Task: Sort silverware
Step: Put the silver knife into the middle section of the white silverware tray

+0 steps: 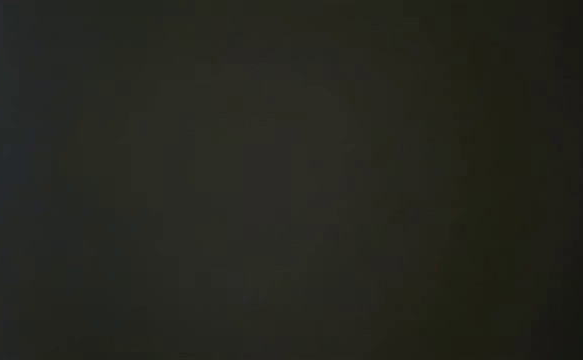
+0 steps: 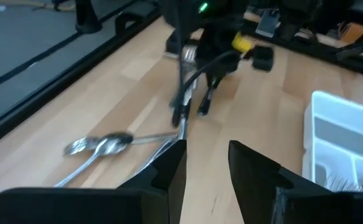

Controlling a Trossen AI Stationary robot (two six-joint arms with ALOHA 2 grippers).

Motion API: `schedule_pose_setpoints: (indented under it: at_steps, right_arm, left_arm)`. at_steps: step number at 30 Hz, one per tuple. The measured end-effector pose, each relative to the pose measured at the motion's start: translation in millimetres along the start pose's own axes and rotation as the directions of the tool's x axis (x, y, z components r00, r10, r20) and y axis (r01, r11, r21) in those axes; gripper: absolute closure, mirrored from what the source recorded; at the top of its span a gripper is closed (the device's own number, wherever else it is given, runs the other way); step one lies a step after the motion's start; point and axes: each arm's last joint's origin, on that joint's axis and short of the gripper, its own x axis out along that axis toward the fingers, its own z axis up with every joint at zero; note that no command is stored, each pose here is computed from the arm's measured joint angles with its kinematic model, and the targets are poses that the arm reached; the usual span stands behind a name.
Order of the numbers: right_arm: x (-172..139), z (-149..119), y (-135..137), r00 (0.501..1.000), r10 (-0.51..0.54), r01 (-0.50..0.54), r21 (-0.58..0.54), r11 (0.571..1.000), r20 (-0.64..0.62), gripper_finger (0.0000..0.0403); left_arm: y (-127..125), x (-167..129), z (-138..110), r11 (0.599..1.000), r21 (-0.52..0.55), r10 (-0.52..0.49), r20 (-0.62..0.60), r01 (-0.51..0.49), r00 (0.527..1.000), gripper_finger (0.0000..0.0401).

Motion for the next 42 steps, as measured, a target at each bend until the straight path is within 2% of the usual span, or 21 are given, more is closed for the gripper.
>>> schedule_pose_setpoints:
  at_steps: [6, 13, 18, 24, 29, 36, 42]
  right_arm:
    - [-13.8, 9.4, -1.5, 0.997, 0.039, -0.042, 0.034, 0.999, 0.072, 0.0373]
    - [-34.3, 16.4, -1.1, 0.993, 0.072, -0.081, 0.089, 0.993, 0.096, 0.0371]
    - [-48.3, 30.8, 10.4, 0.98, 0.122, -0.14, 0.104, 0.985, 0.159, 0.0371]
    - [-58.5, 57.4, 51.9, 0.969, 0.144, -0.143, -0.019, 0.99, 0.201, 0.0371]
    - [-60.1, 75.2, 95.0, 0.963, 0.162, -0.146, -0.088, 0.985, 0.217, 0.0371]
    - [-56.5, 96.4, 151.6, 0.933, 0.191, -0.16, -0.123, 0.979, 0.306, 0.037]
    - [-56.6, 108.4, 190.4, 0.892, 0.229, -0.207, -0.098, 0.974, 0.39, 0.037]
  left_arm:
    - [7.2, -14.8, -5.4, 0.999, -0.032, 0.035, -0.062, -0.037, 0.997, 0.0292]
    - [13.4, -19.1, -16.8, 0.996, -0.023, 0.076, -0.183, -0.082, 0.98, 0.0292]
    - [15.0, -20.8, -23.8, 0.994, -0.029, 0.091, -0.255, -0.102, 0.963, 0.0292]
    - [15.8, -22.1, -27.9, 0.992, -0.038, 0.1, -0.297, -0.117, 0.95, 0.0292]
    - [15.9, -22.1, -28.2, 0.987, -0.089, 0.101, -0.301, -0.133, 0.948, 0.0292]
    - [15.8, -22.1, -28.2, 0.985, -0.105, 0.101, -0.301, -0.138, 0.948, 0.0292]
    - [15.8, -22.1, -28.3, 0.985, -0.104, 0.1, -0.301, -0.137, 0.948, 0.0292]
